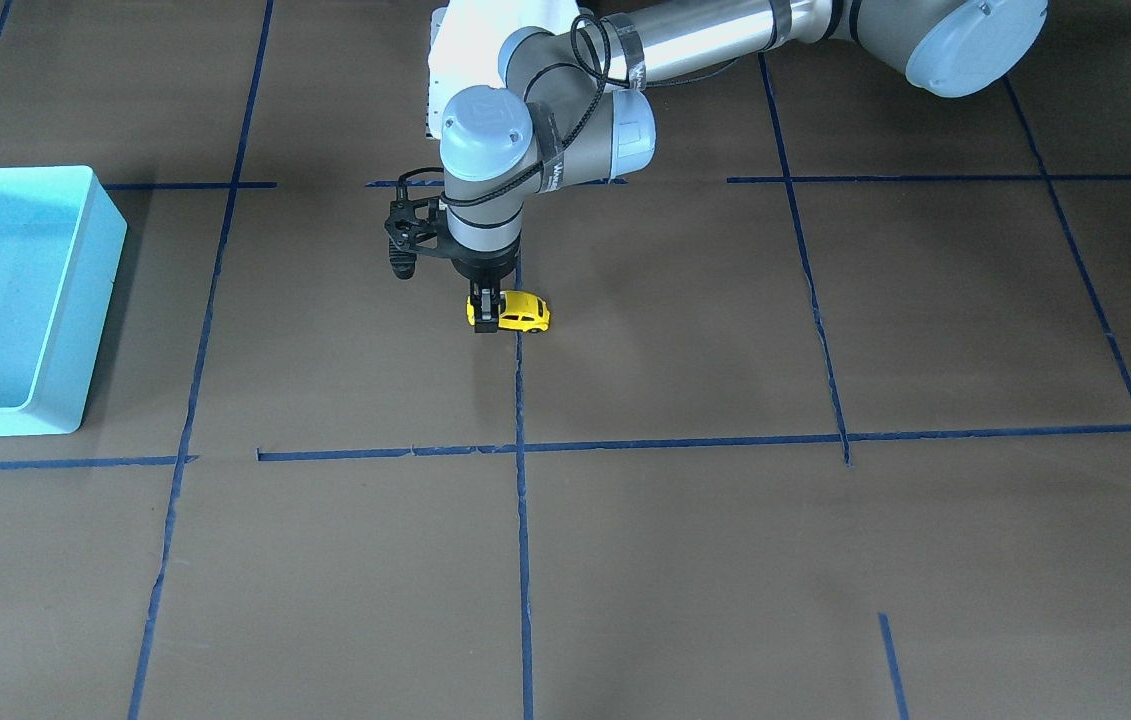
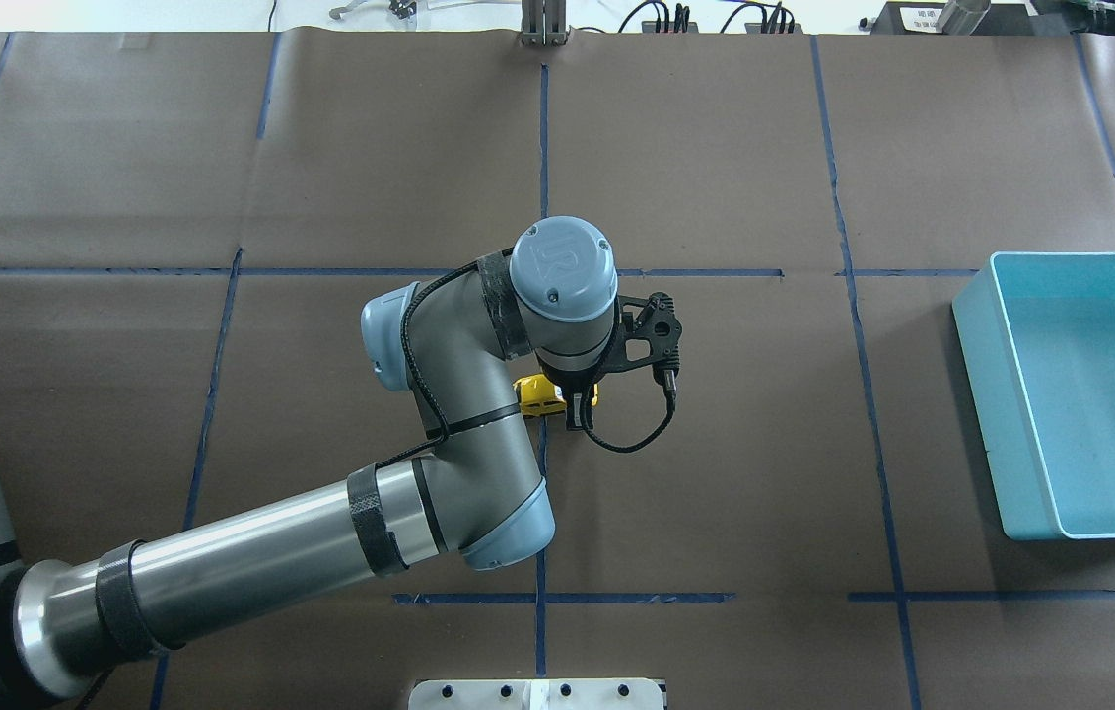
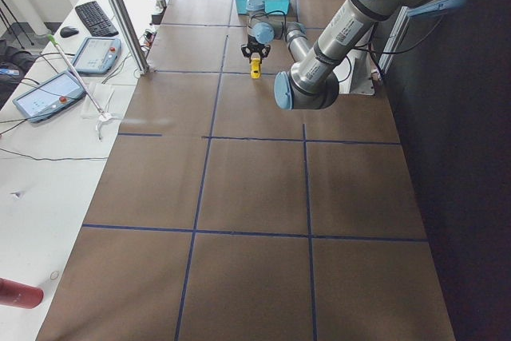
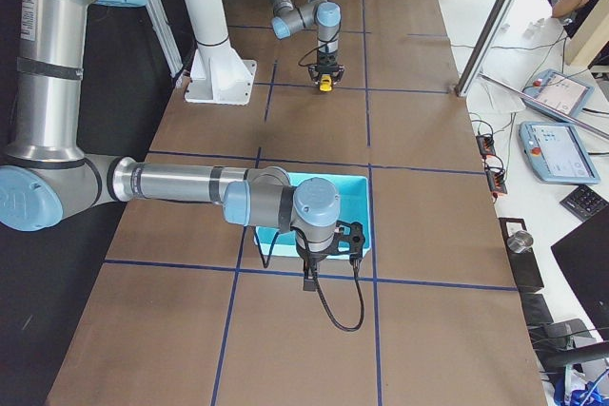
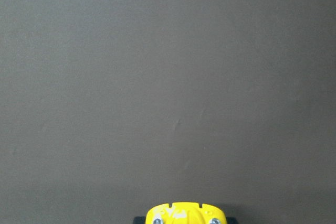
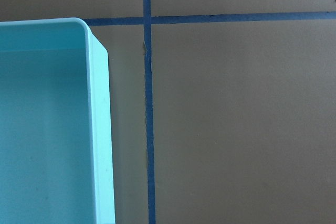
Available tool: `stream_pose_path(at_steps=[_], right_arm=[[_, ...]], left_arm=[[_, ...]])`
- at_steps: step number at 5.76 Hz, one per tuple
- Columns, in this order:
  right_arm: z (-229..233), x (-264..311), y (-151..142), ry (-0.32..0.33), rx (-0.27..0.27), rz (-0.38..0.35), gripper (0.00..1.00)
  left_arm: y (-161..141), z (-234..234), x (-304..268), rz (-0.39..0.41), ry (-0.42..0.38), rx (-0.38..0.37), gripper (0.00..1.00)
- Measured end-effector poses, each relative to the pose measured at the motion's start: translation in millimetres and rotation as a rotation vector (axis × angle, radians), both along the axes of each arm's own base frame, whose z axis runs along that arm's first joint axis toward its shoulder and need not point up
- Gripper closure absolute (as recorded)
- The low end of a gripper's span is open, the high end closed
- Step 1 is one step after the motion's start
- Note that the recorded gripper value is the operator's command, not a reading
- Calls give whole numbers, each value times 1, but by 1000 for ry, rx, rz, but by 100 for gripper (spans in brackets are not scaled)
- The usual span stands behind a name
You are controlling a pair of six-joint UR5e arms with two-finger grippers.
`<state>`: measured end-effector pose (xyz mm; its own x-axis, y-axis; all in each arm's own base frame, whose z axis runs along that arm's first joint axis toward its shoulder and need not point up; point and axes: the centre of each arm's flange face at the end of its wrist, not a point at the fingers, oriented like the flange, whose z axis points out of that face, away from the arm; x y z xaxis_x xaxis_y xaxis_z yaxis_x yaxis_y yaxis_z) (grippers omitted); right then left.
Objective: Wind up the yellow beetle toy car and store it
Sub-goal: 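Press the car onto the table and drag it back toward the robot, then keep dragging the pressed car backward with the left gripper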
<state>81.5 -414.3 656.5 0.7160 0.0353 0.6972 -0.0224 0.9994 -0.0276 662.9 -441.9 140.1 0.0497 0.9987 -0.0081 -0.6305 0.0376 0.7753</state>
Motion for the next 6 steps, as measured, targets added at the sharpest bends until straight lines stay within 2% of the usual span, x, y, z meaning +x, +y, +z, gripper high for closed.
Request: stream_pose_path(at_steps=[6], right_arm=[[-4,0,-2,-3,10,0,0]], left_arm=[[-4,22,-15,-14,2,1,100]])
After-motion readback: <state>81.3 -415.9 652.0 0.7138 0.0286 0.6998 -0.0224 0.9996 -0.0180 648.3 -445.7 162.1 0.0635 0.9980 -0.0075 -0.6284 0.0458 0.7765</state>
